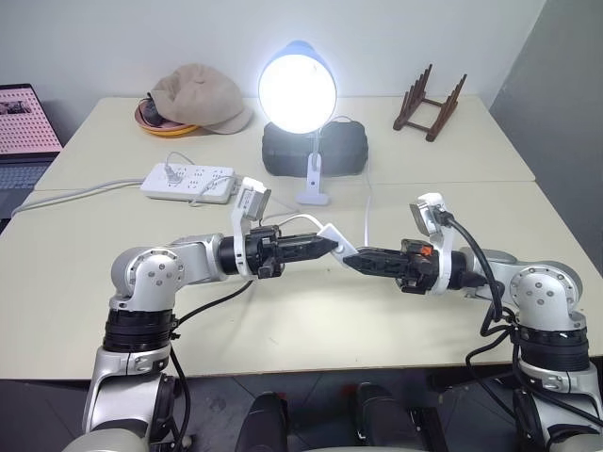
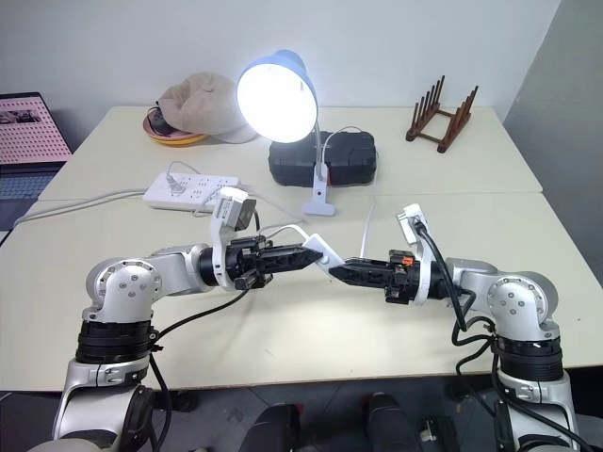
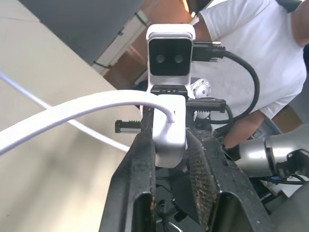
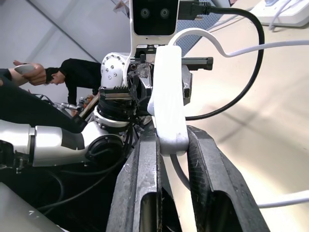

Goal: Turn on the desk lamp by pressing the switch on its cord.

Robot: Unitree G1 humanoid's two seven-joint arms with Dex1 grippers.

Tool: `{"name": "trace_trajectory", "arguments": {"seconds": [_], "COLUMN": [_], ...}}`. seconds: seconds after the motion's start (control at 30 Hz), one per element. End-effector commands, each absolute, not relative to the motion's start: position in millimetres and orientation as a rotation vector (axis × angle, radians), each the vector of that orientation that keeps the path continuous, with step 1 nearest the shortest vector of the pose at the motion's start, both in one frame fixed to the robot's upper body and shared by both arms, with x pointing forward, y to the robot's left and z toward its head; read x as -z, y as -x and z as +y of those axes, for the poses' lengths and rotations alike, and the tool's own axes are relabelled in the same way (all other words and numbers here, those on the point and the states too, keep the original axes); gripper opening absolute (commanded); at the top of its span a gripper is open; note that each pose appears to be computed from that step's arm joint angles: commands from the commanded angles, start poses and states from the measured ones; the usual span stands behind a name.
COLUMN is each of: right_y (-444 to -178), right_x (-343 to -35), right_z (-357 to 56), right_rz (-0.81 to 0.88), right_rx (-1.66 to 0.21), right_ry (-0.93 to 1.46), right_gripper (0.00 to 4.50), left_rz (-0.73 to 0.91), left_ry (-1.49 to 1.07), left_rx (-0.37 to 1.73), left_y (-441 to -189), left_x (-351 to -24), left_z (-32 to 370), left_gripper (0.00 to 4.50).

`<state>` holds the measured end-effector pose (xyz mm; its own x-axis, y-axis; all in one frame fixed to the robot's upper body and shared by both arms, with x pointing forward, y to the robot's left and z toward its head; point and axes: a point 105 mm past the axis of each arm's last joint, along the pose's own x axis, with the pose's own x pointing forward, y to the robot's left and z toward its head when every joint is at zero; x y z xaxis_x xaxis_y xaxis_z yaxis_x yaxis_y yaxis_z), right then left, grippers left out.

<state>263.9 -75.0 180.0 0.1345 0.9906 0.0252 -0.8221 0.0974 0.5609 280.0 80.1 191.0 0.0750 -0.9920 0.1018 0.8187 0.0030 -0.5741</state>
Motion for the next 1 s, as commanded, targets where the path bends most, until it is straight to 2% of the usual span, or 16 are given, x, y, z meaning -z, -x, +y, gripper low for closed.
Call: {"name": "trace_trajectory", "arguments": {"seconds": [0.03,0.33,0.47,0.7,0.83,0.97,1.0], "right_y": [-256.4,-259.9,-267.0,-280.4,-317.9,-352.5,-357.0], "right_x": [-186.6,-185.1,-186.5,-181.3,-153.5,-130.0,-126.2], "right_z": [-70.6,-72.3,-72.4,-72.0,-79.8,-97.0,-99.8], "right_rz": [0.381,0.374,0.352,0.34,0.348,0.358,0.355], "right_rx": [-1.44,-1.425,-1.399,-1.343,-1.123,-0.937,-0.919], "right_ry": [-0.477,-0.454,-0.436,-0.385,-0.171,0.047,0.097], "right_gripper": [0.38,0.38,0.38,0.38,0.38,0.38,0.38], "left_rz": [0.363,0.356,0.37,0.367,0.263,0.182,0.173], "left_ry": [0.531,0.51,0.498,0.362,0.174,-0.074,-0.102], "left_rx": [1.465,1.437,1.415,1.305,1.244,1.225,1.222], "left_y": [-280.7,-283.2,-283.1,-287.1,-289.4,-287.3,-286.8], "left_x": [-195.4,-193.6,-188.7,-178.5,-190.6,-197.1,-197.3], "left_z": [78.9,78.2,84.9,106.3,115.2,118.0,118.7], "left_gripper": [0.59,0.56,1.61,2.96,3.57,4.46,4.46]}}
